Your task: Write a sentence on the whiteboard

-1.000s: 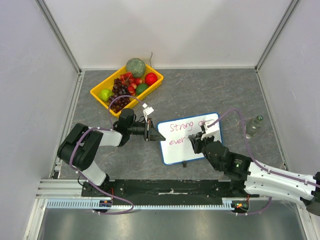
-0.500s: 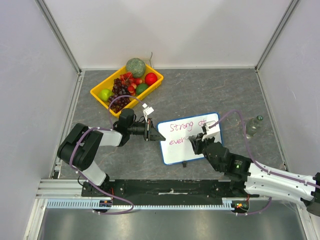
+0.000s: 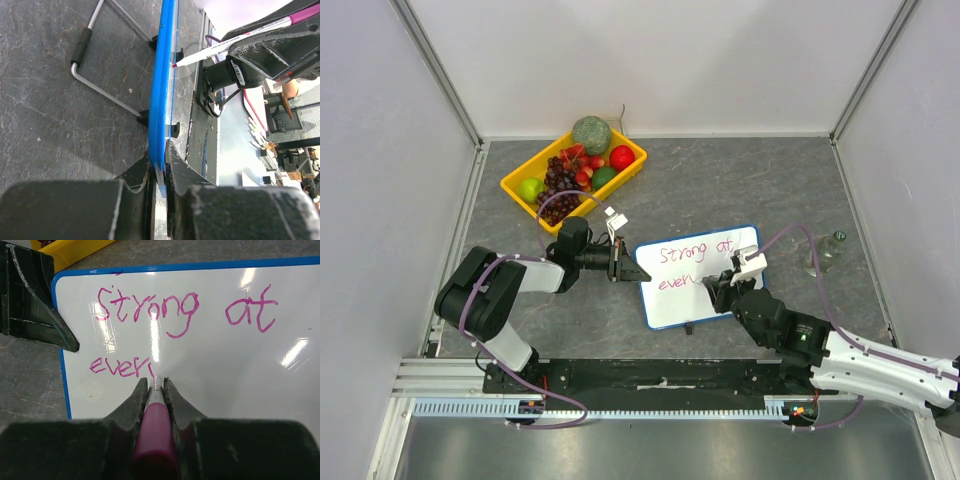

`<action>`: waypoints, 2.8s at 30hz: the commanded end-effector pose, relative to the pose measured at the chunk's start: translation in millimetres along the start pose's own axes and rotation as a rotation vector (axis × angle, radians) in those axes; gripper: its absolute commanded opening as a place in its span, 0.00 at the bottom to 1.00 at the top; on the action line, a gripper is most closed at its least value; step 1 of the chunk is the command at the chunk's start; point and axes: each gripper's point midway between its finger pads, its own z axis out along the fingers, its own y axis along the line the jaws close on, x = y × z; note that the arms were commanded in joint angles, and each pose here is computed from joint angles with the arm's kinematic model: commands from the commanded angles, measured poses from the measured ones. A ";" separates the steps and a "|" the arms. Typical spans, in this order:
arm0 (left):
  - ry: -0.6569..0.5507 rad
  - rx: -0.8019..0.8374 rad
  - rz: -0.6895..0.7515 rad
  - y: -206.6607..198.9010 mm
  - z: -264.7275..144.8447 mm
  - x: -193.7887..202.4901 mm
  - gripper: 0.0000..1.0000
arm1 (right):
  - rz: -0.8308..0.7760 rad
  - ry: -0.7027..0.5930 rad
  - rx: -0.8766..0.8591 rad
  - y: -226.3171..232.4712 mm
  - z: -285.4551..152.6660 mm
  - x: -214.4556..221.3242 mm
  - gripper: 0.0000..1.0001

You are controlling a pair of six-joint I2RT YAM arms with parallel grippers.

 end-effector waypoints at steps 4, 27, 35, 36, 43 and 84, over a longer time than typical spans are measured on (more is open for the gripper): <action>0.005 -0.041 0.034 12.1 -0.7 6.5 0.02 | 0.036 -0.085 0.003 5.8 -4.7 -38.9 0.00; 0.005 -0.041 0.037 11.8 -1.0 6.7 0.02 | -0.011 -0.030 0.051 -2.8 7.7 -9.2 0.00; 0.004 -0.043 0.035 12.4 -1.2 6.7 0.02 | -0.021 0.018 0.053 -9.7 4.3 9.1 0.00; 0.005 -0.042 0.034 12.2 -0.7 6.7 0.02 | -0.020 0.021 0.050 -9.9 3.8 10.2 0.00; 0.006 -0.042 0.033 12.1 -1.0 7.6 0.02 | -0.015 0.045 0.043 -11.4 1.3 18.4 0.00; 0.004 -0.044 0.034 11.6 -1.6 7.9 0.02 | 0.027 -0.117 -0.312 70.8 -11.7 -73.2 0.00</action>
